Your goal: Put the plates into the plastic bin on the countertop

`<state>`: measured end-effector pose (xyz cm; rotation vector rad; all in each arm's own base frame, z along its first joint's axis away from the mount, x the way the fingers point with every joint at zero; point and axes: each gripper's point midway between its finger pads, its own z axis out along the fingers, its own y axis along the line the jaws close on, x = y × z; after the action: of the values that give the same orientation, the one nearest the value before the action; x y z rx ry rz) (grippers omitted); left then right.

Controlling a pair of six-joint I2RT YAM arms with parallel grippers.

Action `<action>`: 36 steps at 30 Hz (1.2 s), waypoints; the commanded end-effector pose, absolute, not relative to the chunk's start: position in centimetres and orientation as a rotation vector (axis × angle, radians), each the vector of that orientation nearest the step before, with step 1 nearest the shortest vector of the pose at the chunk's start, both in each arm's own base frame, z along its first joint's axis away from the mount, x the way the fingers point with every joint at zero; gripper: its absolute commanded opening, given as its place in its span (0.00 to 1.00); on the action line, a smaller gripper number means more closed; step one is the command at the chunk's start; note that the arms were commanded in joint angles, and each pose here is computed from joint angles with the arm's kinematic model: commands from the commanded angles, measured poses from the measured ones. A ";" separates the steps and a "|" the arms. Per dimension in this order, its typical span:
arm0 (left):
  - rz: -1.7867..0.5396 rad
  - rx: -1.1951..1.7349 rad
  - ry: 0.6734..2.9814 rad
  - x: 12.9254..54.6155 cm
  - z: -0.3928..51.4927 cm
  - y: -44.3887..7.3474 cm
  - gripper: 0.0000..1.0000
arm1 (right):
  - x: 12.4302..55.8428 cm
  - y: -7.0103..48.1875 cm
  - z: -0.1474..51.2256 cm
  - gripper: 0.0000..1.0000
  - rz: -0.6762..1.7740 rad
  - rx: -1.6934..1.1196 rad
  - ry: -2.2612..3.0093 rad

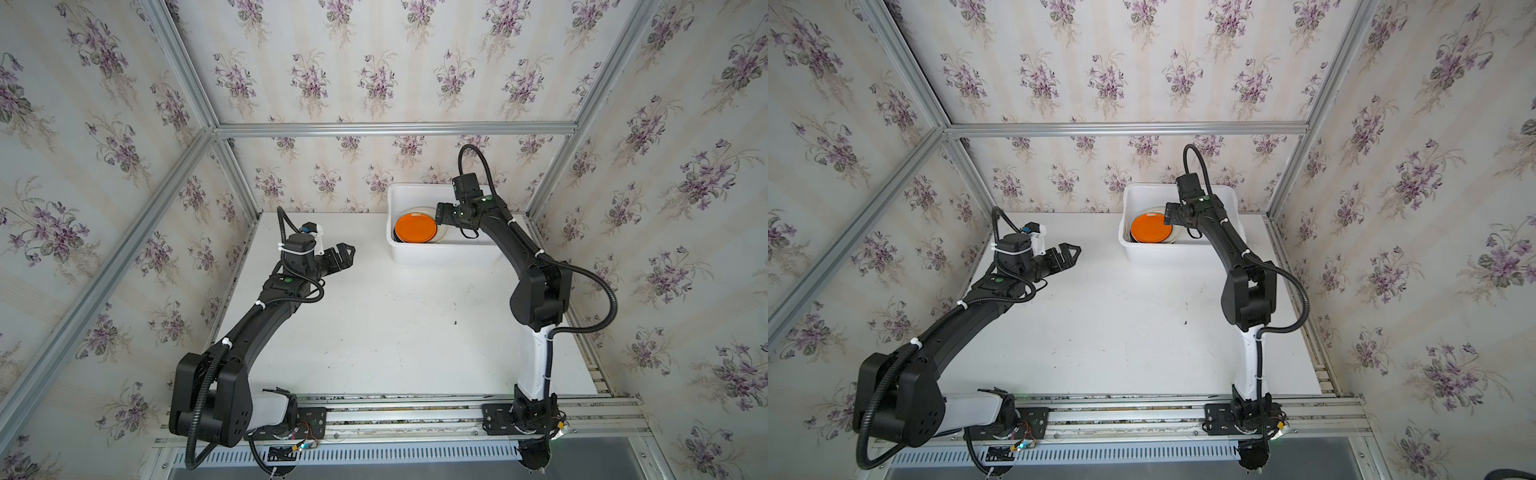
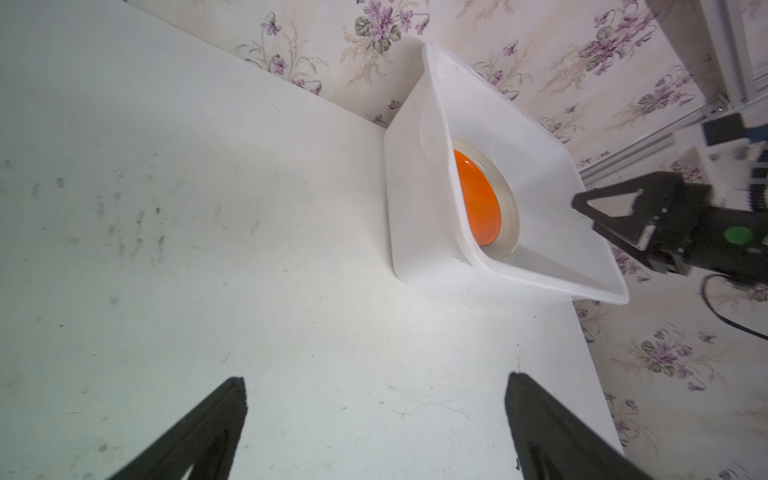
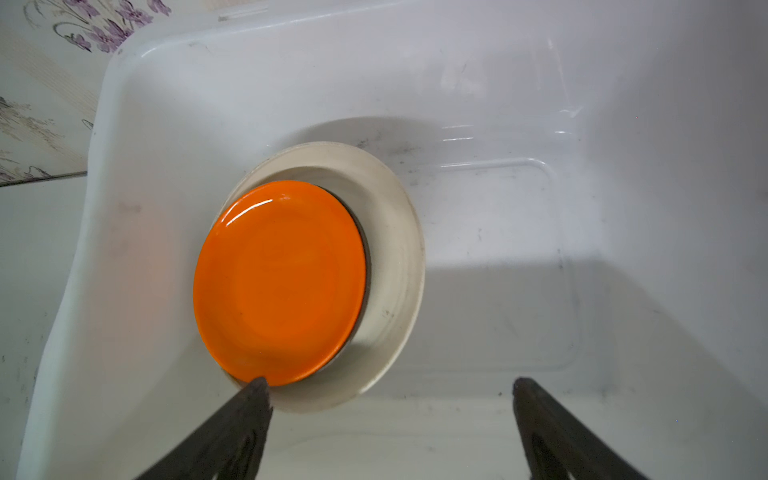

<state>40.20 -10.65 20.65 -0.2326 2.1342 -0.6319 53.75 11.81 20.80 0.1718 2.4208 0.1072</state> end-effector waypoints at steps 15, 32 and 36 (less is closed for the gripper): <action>-0.047 -0.413 1.939 38.0 17.3 0.0 0.99 | 45.3 4.9 25.1 1.00 -0.068 0.127 2.073; 0.073 -0.256 1.812 37.0 19.0 1.1 0.99 | 40.5 -2.2 16.9 1.00 -0.261 0.289 1.955; 0.045 -0.255 1.774 36.8 19.1 1.3 0.99 | 39.5 -4.8 15.6 1.00 -0.372 0.374 1.900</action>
<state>36.17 1.23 16.44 -0.2862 1.8805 0.0453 39.08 -2.77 13.61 0.2915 2.0429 -0.2958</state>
